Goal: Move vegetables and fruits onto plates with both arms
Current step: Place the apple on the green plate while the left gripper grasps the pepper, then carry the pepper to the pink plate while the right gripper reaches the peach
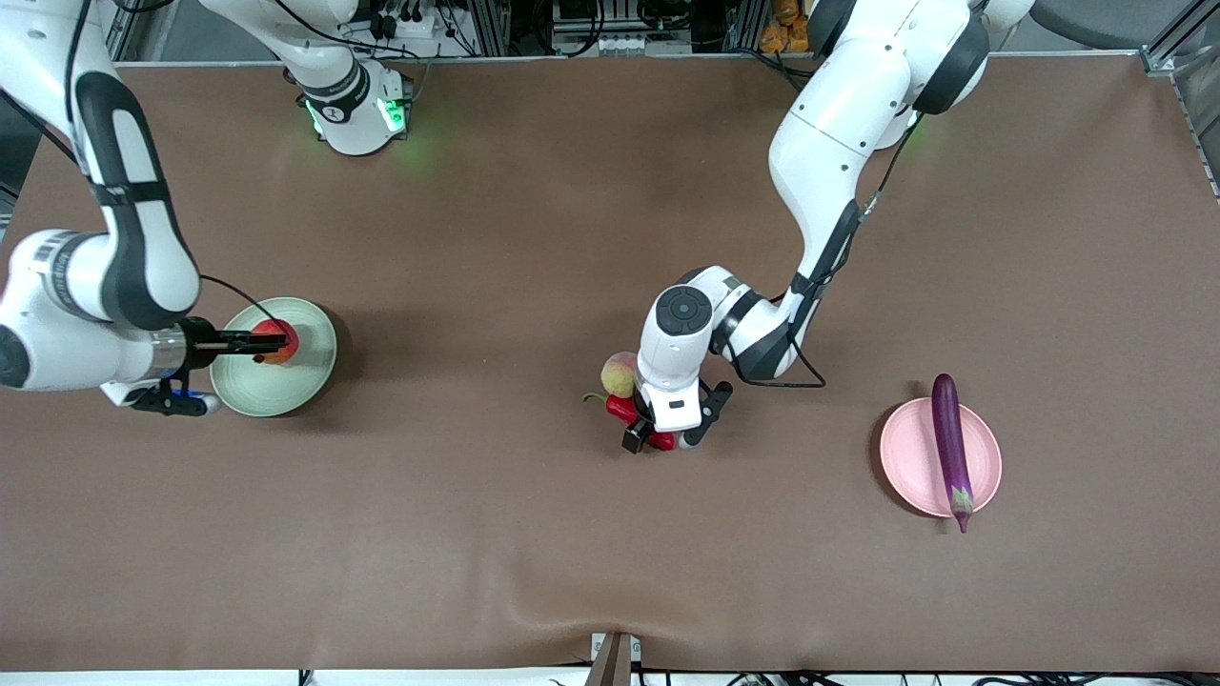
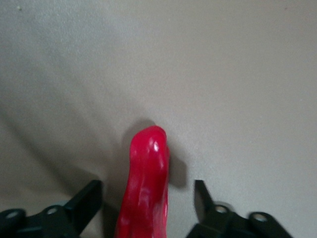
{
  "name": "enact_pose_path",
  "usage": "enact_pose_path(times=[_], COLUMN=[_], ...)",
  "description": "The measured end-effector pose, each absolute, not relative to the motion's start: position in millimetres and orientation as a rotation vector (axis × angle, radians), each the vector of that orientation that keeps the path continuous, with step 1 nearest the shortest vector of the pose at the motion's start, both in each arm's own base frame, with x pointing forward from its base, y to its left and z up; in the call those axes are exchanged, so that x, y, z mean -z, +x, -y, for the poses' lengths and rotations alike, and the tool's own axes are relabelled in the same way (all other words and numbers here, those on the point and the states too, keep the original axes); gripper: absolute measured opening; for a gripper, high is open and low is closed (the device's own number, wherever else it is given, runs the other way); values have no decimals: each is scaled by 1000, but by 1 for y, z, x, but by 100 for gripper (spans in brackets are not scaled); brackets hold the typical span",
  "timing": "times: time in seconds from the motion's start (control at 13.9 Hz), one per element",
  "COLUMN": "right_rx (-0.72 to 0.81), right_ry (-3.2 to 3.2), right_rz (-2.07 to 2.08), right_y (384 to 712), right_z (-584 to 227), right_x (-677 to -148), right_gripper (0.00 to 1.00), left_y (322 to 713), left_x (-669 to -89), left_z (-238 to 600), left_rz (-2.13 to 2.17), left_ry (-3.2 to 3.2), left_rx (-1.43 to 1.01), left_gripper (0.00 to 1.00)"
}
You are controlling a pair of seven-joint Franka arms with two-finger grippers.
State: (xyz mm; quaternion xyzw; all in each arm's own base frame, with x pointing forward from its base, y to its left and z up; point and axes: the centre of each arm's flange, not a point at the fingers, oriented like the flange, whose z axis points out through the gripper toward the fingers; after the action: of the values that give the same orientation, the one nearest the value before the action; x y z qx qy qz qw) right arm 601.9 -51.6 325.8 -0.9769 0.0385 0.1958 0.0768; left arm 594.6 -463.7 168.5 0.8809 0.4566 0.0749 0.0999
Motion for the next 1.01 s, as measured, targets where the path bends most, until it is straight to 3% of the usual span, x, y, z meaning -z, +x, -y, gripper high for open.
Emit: enact_pose_path(times=[0.29, 0.5, 1.01], right_rx=[-555, -570, -573], right_ry=[-2910, -2879, -2775], right_rz=[-242, -430, -679], right_y=[624, 630, 627], right_z=[4, -42, -161], right_x=[-371, -386, -415], right_gripper=[100, 100, 100], left_y=[594, 607, 669], left_x=[-172, -196, -322], left_z=[467, 460, 371], left_rz=[-1347, -1368, -1254], left_ry=[2611, 2611, 2698], left_rx=[-224, -255, -444], left_gripper=[33, 32, 31])
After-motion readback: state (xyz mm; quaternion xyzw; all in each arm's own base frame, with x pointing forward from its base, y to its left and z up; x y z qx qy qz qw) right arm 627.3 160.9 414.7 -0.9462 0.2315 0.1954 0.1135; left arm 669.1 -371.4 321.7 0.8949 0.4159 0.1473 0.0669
